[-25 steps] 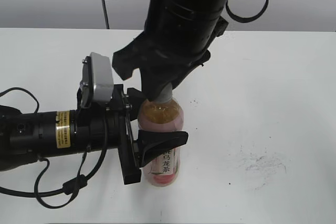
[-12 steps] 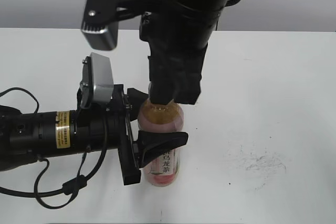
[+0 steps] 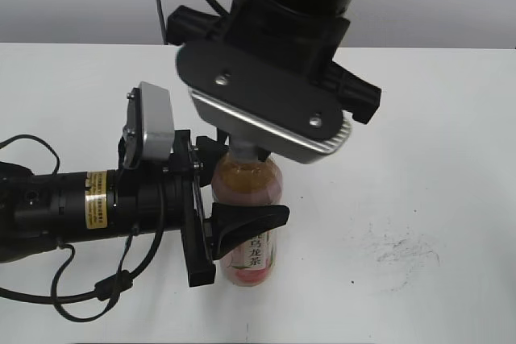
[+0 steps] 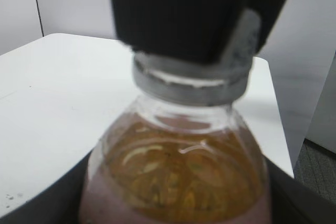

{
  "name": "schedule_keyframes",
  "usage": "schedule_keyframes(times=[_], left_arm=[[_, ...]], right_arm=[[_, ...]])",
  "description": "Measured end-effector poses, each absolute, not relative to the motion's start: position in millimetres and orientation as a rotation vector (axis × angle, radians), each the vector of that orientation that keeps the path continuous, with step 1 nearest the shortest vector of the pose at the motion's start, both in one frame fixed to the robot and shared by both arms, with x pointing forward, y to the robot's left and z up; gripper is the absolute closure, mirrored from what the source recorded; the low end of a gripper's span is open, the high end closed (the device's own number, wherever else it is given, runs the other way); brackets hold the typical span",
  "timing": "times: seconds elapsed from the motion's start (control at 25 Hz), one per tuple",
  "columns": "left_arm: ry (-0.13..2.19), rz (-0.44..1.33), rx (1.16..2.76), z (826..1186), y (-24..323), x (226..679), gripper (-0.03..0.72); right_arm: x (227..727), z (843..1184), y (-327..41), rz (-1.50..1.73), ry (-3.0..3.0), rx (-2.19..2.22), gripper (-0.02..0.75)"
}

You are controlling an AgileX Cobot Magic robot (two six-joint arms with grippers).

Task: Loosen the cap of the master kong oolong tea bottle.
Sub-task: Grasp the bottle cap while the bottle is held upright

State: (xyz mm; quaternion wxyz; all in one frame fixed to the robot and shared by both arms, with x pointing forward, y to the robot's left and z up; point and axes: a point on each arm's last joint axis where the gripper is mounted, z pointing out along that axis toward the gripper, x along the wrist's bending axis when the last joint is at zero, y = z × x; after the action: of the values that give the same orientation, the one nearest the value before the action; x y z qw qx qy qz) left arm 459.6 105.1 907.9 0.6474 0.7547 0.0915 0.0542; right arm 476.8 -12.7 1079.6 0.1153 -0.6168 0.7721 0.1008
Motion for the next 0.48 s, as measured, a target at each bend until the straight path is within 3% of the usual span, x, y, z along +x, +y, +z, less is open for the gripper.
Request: schedule_keyframes(times=[0.12, 0.28, 0.32, 0.48], left_arm=[[0.208, 0.123, 1.716, 907.9, 105.1, 459.6, 0.240], [0.208, 0.123, 1.716, 907.9, 105.1, 459.6, 0.240], [0.210, 0.122, 1.716, 907.9, 105.1, 459.6, 0.240], [0.219, 0.120, 1.714, 908.0, 105.2, 460.0, 0.240]], right_arm=[[476.8, 1079.6, -12.7, 0.271, 2.127, -1.948, 0.467], [476.8, 1079.6, -12.8, 0.292, 2.249, -1.821, 0.460], [476.8, 1079.6, -12.8, 0.305, 2.322, -1.738, 0.431], [478.1, 1079.0, -13.4, 0.356, 2.691, -1.188, 0.196]])
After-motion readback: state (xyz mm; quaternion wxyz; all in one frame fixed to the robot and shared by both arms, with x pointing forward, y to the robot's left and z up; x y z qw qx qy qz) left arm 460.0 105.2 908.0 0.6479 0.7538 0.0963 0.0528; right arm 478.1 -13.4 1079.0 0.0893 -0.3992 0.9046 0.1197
